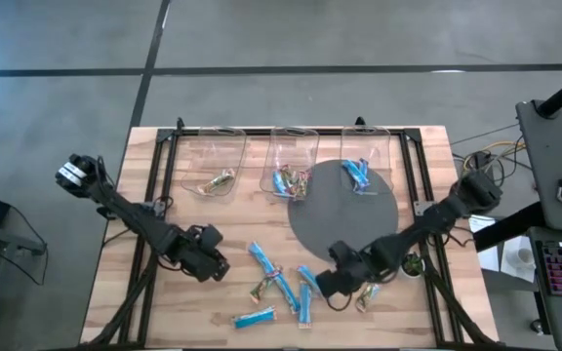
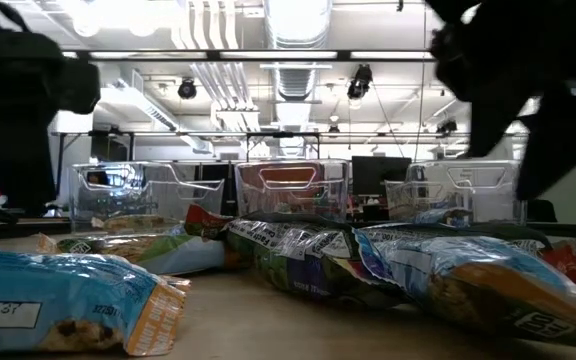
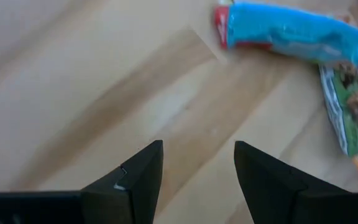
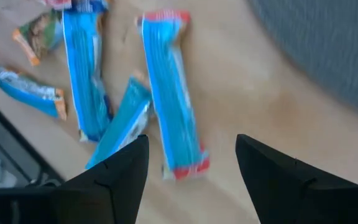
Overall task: Pick and place Granola Bars by type
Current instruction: Put the yellow granola bar into the left transparent bin
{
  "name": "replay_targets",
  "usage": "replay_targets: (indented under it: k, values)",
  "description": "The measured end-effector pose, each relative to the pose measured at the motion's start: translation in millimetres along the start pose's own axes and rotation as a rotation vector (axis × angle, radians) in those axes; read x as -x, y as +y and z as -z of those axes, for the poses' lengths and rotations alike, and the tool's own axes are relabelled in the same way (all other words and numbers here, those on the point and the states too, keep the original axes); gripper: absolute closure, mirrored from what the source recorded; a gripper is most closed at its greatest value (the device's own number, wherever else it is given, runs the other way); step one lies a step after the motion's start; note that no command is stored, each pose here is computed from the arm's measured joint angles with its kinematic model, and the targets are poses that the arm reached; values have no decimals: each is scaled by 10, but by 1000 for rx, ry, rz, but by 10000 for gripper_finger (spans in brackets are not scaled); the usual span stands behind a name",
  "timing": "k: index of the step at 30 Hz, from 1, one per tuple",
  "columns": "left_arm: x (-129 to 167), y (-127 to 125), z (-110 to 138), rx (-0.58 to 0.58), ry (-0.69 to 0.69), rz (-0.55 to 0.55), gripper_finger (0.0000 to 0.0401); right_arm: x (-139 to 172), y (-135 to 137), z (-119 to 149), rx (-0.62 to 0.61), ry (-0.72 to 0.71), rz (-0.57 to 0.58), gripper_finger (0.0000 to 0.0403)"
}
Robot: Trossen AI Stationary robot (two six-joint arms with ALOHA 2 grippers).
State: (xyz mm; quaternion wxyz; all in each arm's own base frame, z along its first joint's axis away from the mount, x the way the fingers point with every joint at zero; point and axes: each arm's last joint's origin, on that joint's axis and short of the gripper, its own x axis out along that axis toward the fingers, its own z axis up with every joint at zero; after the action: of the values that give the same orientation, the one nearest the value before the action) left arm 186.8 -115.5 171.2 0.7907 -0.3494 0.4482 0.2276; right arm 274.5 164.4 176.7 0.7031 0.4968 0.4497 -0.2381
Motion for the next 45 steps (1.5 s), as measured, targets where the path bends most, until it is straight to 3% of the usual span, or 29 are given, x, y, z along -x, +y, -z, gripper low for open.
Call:
replay_targets:
  k: [11,15,22,31,45]
  values:
    - [-181,156,213,-5,5,119,220,88,23,327,-246,109,-7,172]
    - [-219,198,229,1,-10,135,220,105,-13,420,-350,194,48,172]
    - [-228,206,230,-46,-22,139,220,131,-132,506,-498,206,186,172]
    - [-228,206,230,-103,-26,139,220,186,-278,503,-533,227,404,156]
    - [-228,207,225,-161,-45,134,220,52,-555,435,-538,172,481,154]
